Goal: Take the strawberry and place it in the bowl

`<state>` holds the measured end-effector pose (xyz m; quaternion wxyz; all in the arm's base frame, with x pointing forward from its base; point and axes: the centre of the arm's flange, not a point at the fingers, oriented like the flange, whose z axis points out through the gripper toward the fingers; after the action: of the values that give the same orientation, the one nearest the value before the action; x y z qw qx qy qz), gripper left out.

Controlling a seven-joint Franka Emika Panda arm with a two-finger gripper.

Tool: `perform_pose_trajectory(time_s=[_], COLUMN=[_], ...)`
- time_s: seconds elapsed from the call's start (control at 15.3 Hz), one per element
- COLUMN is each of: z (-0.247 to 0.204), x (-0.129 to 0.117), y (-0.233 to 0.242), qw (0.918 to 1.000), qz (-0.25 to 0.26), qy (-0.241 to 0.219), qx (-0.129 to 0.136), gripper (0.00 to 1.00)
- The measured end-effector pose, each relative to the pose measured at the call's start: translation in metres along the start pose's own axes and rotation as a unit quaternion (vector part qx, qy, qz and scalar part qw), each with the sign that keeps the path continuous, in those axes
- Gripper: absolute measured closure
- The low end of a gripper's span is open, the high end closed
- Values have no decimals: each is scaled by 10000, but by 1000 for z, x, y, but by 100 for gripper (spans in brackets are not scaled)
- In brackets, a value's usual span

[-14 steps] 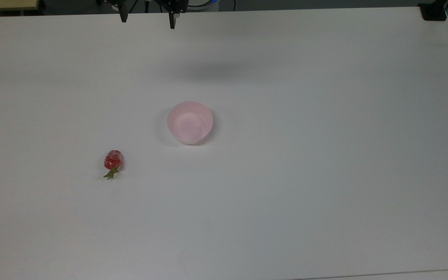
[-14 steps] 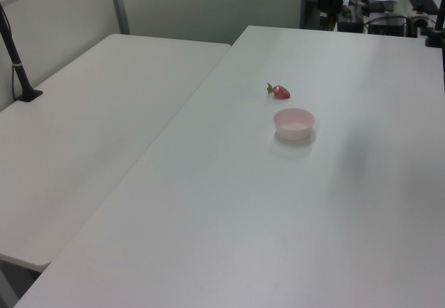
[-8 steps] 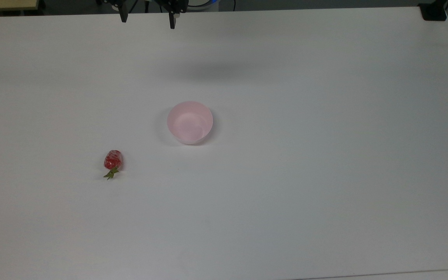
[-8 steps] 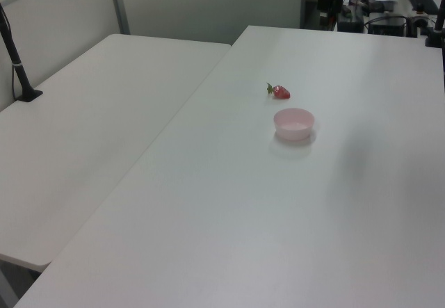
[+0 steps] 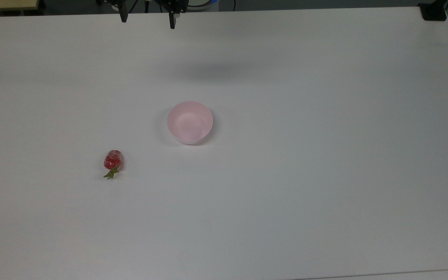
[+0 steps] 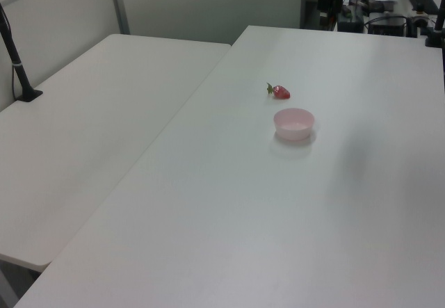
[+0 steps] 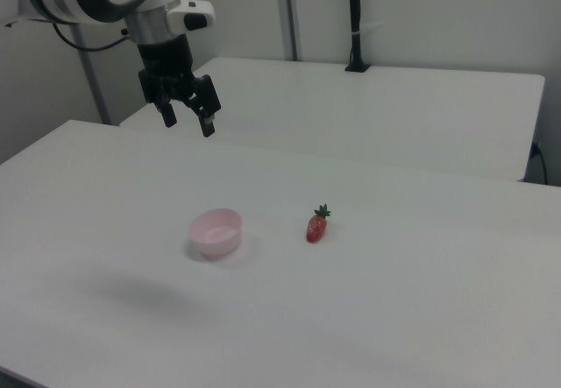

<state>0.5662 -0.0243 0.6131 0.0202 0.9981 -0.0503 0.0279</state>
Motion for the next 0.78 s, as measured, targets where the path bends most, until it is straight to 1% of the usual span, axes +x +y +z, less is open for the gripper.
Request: perform_pose_trajectory(time_s=[0.2,0.26,0.39,0.52,0.65,0.78], z=[1,2,8,24,50,86], x=[0,1,2,5,16,37], y=[4,8,28,60,88,99], qw=[10000,9999,9980,9934,9911,9912], qz=[-22,-142,-626,-1124,-1305,-1306], qy=[-8,-20,-77,-229,-269,-106], qx=[-3,-12,-36,-26,-87,-200], gripper=[0,0,0,0,0,0])
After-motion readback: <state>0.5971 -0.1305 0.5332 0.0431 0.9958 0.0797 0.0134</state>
